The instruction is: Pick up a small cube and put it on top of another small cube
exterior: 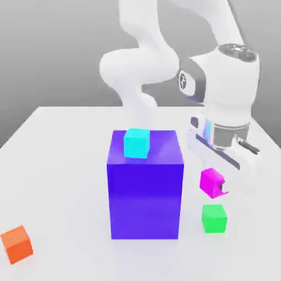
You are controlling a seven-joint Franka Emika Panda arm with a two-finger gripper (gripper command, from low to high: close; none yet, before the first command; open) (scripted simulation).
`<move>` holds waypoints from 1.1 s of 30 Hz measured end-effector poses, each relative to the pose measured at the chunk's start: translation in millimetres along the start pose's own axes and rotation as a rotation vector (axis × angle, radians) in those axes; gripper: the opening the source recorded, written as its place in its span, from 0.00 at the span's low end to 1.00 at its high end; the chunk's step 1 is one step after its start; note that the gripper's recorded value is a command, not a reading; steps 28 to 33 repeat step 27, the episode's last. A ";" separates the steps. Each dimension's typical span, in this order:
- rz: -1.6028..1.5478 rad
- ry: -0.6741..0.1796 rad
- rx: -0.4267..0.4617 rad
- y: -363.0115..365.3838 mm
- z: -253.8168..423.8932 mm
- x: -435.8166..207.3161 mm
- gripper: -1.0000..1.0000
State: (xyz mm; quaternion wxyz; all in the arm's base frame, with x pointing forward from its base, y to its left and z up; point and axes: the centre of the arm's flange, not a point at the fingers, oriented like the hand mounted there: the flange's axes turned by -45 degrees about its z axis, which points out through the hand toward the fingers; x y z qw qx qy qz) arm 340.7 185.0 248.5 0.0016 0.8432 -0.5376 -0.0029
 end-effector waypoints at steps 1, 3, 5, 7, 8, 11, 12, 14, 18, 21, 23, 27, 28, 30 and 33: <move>0.002 0.000 0.004 2.1 5.1 -4.0 0.00; 0.000 -0.001 0.009 2.6 16.2 -8.2 0.00; 0.000 -0.003 0.010 2.0 28.5 -9.4 0.00; -0.001 -0.003 0.010 1.9 42.2 -9.6 0.00; 0.002 -0.002 0.010 2.2 49.4 -8.6 0.00; 0.005 0.002 0.008 4.6 69.3 -7.2 1.00; 0.005 0.002 0.008 4.6 69.3 -7.2 1.00; 0.005 0.002 0.008 4.6 69.3 -7.2 1.00; 0.005 0.002 0.007 4.6 69.0 -7.3 1.00; 0.001 -0.002 0.009 2.5 50.5 -9.2 1.00; 0.000 -0.003 0.009 2.1 36.7 -9.7 1.00; 0.004 0.001 0.007 4.5 11.9 -7.9 1.00; 0.004 0.001 0.007 4.5 11.9 -7.9 1.00; 0.004 0.001 0.007 4.5 11.9 -7.9 1.00; 0.004 0.001 0.007 4.5 11.9 -7.9 1.00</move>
